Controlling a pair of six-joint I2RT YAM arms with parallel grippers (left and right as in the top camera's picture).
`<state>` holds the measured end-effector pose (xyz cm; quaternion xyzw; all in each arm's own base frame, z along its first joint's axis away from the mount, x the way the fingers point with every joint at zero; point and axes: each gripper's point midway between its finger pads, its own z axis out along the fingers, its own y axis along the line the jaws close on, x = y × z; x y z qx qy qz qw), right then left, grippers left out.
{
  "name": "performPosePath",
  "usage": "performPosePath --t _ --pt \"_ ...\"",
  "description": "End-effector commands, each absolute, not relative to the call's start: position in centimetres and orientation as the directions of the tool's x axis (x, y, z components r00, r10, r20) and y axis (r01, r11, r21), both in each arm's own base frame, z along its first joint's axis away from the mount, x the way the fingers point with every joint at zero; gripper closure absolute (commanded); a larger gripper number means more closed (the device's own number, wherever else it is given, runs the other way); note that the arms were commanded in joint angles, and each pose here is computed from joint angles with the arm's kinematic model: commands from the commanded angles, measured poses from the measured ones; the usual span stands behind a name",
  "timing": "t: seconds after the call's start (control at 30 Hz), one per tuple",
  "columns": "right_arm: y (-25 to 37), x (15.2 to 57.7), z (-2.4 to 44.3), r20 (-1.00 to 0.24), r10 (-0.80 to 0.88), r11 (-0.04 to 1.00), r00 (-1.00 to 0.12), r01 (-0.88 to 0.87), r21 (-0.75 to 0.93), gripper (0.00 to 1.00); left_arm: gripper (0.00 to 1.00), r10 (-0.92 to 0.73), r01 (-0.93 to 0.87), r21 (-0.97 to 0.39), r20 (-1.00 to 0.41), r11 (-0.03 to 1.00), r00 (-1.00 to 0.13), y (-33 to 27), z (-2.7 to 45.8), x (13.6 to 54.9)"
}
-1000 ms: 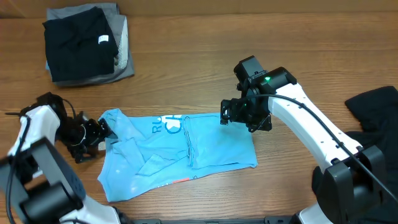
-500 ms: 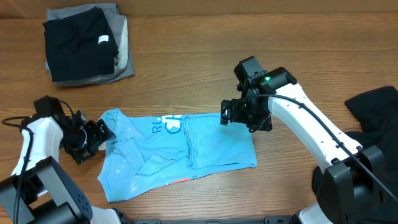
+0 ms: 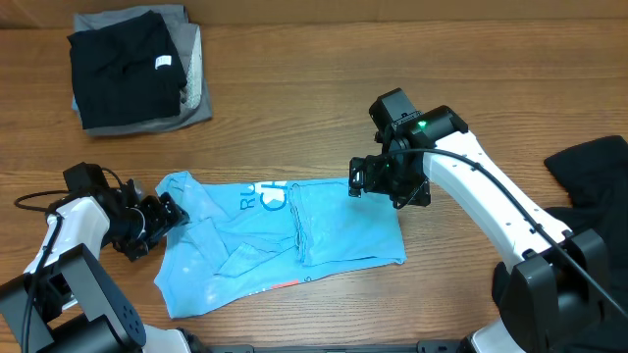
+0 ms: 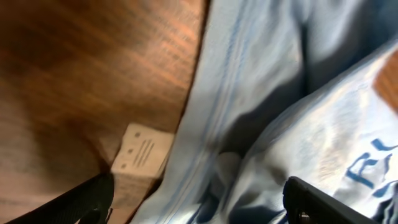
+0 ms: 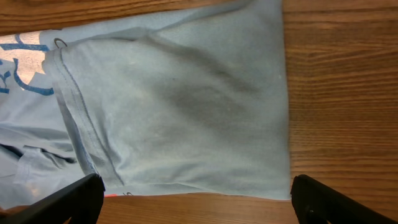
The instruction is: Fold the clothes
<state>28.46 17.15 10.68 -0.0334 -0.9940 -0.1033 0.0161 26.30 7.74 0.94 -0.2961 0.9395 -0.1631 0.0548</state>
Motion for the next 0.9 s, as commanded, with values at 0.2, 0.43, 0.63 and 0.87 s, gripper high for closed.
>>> performPosePath --t 0.2,0.43,0.63,0.87 --pt "17.3 29.0 11.5 0.004 0.057 0.975 -0.998 0.056 0.215 0.00 0.14 -0.456 -0.414 -0.447 0.013 0.793 -0.890 3.2 0.9 26.8" --pt "17.2 28.9 11.5 0.012 0.057 0.976 -0.998 0.058 0.212 0.00 0.24 -0.397 -0.361 -0.433 0.007 0.826 -0.918 1.2 0.8 27.3" --pt "17.2 28.8 11.5 0.015 0.057 0.976 -0.998 0.059 0.210 0.00 0.82 -0.432 -0.409 -0.348 0.012 0.844 -0.902 2.3 0.2 26.9" --pt "17.2 28.7 11.5 0.018 0.057 0.976 -0.998 0.060 0.208 0.00 0.96 -0.583 -0.578 -0.187 0.031 0.794 -0.812 5.1 0.5 26.5"
